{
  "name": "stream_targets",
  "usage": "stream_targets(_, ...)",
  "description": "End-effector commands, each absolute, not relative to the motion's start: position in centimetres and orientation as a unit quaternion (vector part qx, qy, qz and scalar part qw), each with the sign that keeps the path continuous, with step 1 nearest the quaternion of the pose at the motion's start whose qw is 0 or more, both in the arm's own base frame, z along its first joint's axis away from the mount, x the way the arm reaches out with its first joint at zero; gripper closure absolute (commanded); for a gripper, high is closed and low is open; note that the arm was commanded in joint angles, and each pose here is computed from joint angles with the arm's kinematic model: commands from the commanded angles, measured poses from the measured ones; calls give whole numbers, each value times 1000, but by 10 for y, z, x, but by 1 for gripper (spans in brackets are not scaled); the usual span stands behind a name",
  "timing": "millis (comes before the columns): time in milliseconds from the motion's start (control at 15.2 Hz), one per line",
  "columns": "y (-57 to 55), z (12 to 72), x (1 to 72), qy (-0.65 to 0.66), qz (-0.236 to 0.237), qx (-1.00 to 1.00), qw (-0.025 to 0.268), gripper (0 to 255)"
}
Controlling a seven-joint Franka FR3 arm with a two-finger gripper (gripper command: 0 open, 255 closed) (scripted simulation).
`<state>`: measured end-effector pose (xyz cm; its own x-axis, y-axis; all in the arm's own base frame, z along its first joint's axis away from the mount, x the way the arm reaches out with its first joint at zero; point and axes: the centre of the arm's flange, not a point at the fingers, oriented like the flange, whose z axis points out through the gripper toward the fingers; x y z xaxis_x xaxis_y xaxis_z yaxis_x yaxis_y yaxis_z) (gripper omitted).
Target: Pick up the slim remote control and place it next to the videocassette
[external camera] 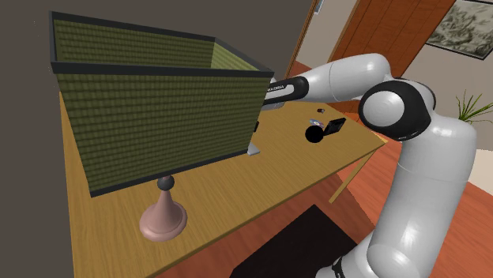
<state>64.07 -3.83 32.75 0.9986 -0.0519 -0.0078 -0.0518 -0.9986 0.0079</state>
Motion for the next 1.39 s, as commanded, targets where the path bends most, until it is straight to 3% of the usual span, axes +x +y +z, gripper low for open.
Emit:
stream_targets(0, -38, 328, 641, -26, -4, 1000, 4, 255)
stream_targets(1320, -38, 428, 641, -26, -4, 1000, 4, 255)
